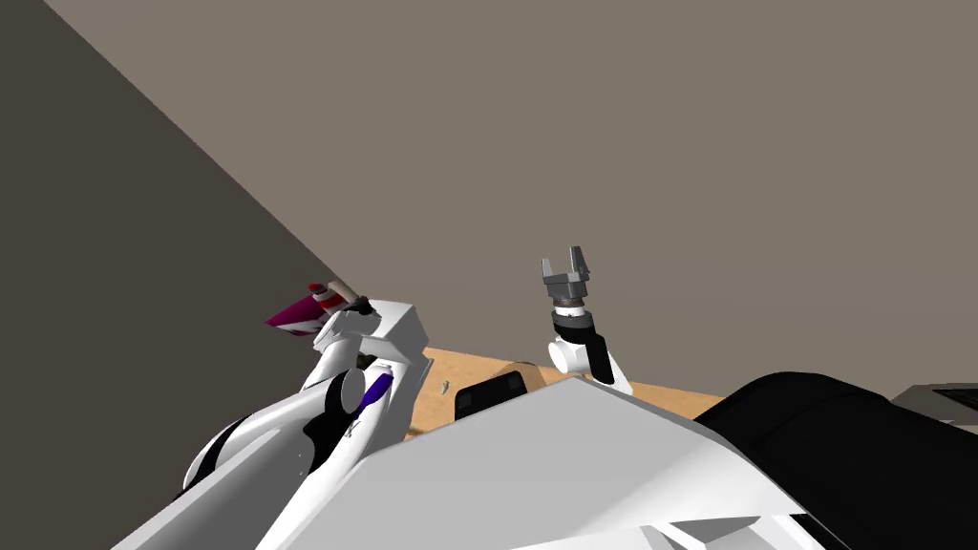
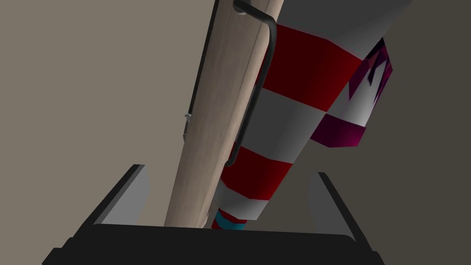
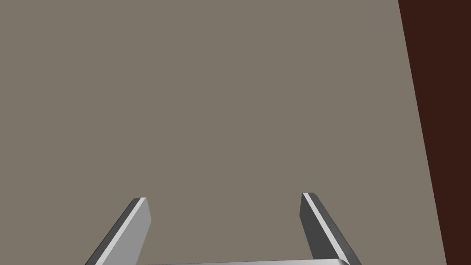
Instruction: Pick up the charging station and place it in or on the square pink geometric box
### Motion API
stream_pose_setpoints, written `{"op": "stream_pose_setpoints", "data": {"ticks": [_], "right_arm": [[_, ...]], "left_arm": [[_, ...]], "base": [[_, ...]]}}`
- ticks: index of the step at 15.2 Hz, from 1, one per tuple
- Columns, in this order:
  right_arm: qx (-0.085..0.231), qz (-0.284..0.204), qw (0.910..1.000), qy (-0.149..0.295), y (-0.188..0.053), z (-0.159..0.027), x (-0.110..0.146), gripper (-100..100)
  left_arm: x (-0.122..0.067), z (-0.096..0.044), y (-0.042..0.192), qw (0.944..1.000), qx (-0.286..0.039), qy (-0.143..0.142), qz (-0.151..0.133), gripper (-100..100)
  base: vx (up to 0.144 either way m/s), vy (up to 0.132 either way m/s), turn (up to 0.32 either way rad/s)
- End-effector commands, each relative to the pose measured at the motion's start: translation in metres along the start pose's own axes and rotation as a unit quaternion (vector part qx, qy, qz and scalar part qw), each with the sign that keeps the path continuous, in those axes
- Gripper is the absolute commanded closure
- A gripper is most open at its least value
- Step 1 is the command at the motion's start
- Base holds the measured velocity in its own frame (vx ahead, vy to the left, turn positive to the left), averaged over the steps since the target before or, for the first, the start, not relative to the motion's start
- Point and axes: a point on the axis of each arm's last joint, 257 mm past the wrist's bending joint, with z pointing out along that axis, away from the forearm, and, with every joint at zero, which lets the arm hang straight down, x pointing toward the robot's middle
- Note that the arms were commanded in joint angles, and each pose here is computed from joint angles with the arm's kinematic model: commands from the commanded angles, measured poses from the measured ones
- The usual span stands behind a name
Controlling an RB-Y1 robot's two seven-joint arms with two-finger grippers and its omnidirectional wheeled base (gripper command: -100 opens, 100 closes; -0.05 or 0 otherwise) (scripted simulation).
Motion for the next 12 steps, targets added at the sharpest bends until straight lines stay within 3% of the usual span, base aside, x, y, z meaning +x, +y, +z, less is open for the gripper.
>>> {"op": "stream_pose_setpoints", "data": {"ticks": [1,2,3,5,6,7,10,11,12], "right_arm": [[0.0,0.0,1.0,0.0,0.0,0.0,0.0,0],[0.0,0.0,1.0,0.0,0.0,0.0,0.0,0],[0.0,0.0,1.0,0.0,0.0,0.0,0.0,0],[0.0,0.0,1.0,0.0,0.0,0.0,0.0,0],[0.0,0.0,1.0,0.0,0.0,0.0,0.0,0],[0.0,0.0,1.0,0.0,0.0,0.0,0.0,0],[0.0,0.0,1.0,0.0,0.0,0.0,0.0,0],[0.0,0.0,1.0,0.0,0.0,0.0,0.0,0],[0.0,0.0,1.0,0.0,0.0,0.0,0.0,0]], "left_arm": [[-0.009,0.003,0.033,0.9993,-0.036,-0.008,-0.007,-100],[-0.009,0.003,0.033,0.9993,-0.036,-0.008,-0.007,-100],[-0.016,0.005,0.055,0.9981,-0.059,-0.013,-0.01,-100],[-0.016,0.005,0.055,0.9981,-0.059,-0.013,-0.01,-100],[-0.024,0.006,0.076,0.9964,-0.082,-0.018,-0.012,-100],[-0.024,0.006,0.076,0.9964,-0.082,-0.018,-0.012,-100],[-0.045,0.004,0.138,0.9882,-0.149,-0.031,-0.014,-100],[-0.045,0.004,0.138,0.9882,-0.149,-0.031,-0.014,-100],[-0.051,0.002,0.156,0.9847,-0.17,-0.035,-0.013,-100]], "base": [[0.015,-0.036,-0.257],[0.017,-0.032,-0.157],[0.022,-0.032,-0.189],[0.019,-0.021,-0.103],[0.021,-0.019,-0.149],[0.024,-0.019,-0.157],[0.052,-0.032,-0.268],[0.071,-0.024,-0.209],[0.071,-0.018,-0.154]]}}
